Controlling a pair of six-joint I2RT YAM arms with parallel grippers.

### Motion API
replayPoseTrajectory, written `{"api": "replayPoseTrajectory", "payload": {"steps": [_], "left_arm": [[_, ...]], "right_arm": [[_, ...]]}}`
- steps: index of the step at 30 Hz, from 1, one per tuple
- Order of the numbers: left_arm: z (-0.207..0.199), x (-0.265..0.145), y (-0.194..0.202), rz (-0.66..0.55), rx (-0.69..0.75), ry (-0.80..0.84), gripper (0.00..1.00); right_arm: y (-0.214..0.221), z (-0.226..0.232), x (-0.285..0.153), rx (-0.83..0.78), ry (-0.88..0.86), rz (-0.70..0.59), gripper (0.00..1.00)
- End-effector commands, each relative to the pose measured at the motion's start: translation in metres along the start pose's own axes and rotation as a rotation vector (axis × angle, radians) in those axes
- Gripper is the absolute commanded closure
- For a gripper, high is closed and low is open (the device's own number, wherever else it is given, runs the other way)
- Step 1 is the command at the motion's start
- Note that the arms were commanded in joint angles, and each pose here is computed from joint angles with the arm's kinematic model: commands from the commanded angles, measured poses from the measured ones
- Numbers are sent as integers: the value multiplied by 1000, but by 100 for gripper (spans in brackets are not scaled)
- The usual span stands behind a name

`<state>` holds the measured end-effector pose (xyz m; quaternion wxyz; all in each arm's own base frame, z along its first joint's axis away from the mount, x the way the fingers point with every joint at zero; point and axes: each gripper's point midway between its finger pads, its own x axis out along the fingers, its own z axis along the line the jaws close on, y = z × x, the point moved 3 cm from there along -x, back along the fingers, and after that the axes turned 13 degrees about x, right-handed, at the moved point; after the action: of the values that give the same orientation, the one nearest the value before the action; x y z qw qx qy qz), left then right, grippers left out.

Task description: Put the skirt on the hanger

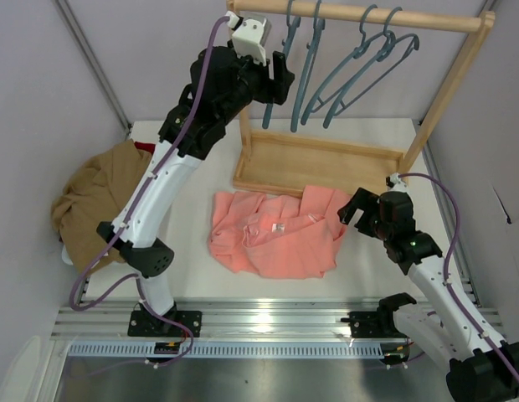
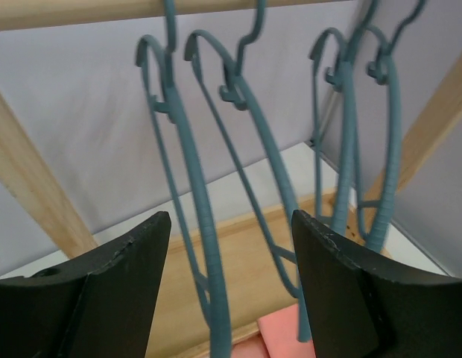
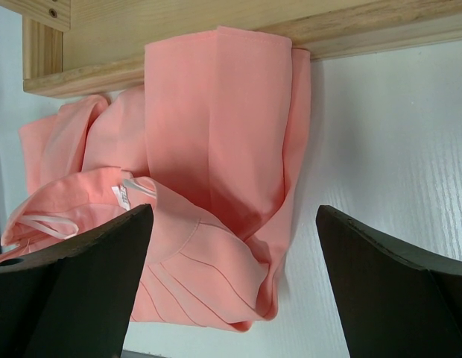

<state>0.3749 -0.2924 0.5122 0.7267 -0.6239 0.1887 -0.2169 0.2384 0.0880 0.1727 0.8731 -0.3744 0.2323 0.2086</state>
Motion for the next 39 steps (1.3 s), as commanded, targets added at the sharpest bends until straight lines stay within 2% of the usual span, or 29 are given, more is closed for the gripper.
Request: {"api": "replayPoseTrajectory", "payload": {"steps": [1, 6, 13, 19, 25, 37, 39], "left_arm": [[28, 0, -16, -52, 4, -159, 28], [37, 5, -10, -40, 16, -228, 33], [26, 18, 5, -10, 34, -169, 34], [25, 19, 2, -26, 32, -157, 34], [25, 31, 23, 33, 47, -180, 34], [26, 52, 38, 39, 117, -195, 39], [25, 55, 39, 34, 119, -192, 43]], "right_arm": [[-12, 6, -8, 1, -16, -53, 1], [-13, 3, -9, 1, -10, -63, 1], [-13, 2, -9, 2, -6, -64, 1], [-13, 2, -9, 4, -5, -64, 1], [-12, 1, -9, 3, -3, -62, 1], [-15, 0, -10, 4, -1, -74, 1], [-14, 0, -10, 3, 0, -72, 1]]}}
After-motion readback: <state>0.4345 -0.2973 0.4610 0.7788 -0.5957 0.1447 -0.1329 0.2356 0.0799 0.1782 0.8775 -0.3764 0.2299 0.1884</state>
